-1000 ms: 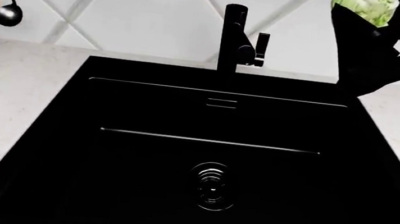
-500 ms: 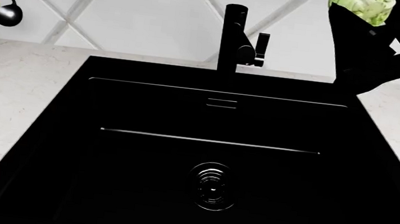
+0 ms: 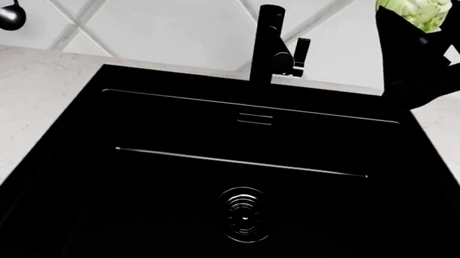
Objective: Pick the lemon, brussel sprout from the counter and place them in the cabinet. Then close the cabinet.
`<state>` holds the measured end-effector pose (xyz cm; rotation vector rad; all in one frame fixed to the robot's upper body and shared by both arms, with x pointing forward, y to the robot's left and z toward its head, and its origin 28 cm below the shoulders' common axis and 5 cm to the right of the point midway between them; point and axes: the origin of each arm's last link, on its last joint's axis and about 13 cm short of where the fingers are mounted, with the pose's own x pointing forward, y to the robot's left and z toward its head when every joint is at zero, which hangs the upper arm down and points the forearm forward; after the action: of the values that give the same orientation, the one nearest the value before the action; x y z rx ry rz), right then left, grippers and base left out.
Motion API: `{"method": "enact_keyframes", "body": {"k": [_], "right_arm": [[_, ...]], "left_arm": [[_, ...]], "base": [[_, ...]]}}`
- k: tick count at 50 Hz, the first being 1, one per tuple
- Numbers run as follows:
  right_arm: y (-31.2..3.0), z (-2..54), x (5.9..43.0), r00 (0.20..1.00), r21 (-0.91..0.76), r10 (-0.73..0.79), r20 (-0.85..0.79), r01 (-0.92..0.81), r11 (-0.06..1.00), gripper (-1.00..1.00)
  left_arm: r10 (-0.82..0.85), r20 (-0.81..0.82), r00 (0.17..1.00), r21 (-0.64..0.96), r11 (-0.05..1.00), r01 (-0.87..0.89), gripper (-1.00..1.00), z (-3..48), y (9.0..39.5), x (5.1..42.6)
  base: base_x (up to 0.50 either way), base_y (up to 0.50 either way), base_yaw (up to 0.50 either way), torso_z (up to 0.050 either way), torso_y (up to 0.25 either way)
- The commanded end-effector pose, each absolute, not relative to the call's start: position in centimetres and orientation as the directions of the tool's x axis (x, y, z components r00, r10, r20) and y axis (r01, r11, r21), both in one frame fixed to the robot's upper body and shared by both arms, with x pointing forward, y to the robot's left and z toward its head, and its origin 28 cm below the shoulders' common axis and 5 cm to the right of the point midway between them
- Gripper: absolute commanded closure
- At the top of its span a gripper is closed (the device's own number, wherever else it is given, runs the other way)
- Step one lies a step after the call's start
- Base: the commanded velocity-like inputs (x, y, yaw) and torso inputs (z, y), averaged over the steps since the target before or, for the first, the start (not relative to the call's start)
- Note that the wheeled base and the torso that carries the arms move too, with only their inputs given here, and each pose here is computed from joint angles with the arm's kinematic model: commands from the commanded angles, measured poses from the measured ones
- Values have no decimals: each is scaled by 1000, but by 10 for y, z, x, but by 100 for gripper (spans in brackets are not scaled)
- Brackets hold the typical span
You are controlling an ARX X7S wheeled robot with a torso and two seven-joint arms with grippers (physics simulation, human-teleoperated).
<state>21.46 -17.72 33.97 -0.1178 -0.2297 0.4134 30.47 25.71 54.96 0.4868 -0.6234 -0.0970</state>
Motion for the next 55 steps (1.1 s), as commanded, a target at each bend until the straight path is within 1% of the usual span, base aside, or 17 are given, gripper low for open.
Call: {"method": "enact_keyframes", "body": {"k": [1, 8, 22, 23, 43, 55], "right_arm": [[-178, 339, 215, 892, -167, 405, 203, -376, 911, 100], [-178, 340, 216, 893, -168, 403, 201, -374, 912, 100], [-180, 337, 214, 895, -164, 400, 199, -372, 914, 100], [-180, 337, 214, 895, -164, 400, 199, -372, 914, 100], [-178, 338, 215, 893, -165, 403, 201, -375, 912, 100], [-182, 338, 212, 896, -161, 391, 208, -363, 918, 100]], "left_arm": [[-213, 444, 870, 491, 870, -38, 100, 545, 259, 317], [-196, 408, 892, 496, 868, -36, 100, 544, 261, 321], [-205, 382, 901, 497, 867, -13, 100, 542, 260, 324], [-205, 381, 902, 497, 868, -13, -100, 541, 260, 324], [-210, 394, 895, 492, 871, -13, -100, 538, 262, 320], [-215, 524, 824, 457, 888, -59, -100, 533, 264, 291]], "base": [[0, 0, 0, 0, 0], [0, 0, 0, 0, 0], [0, 0, 0, 0, 0], [0, 0, 0, 0, 0], [1, 0, 0, 0, 0], [-1, 0, 2, 0, 0]]}}
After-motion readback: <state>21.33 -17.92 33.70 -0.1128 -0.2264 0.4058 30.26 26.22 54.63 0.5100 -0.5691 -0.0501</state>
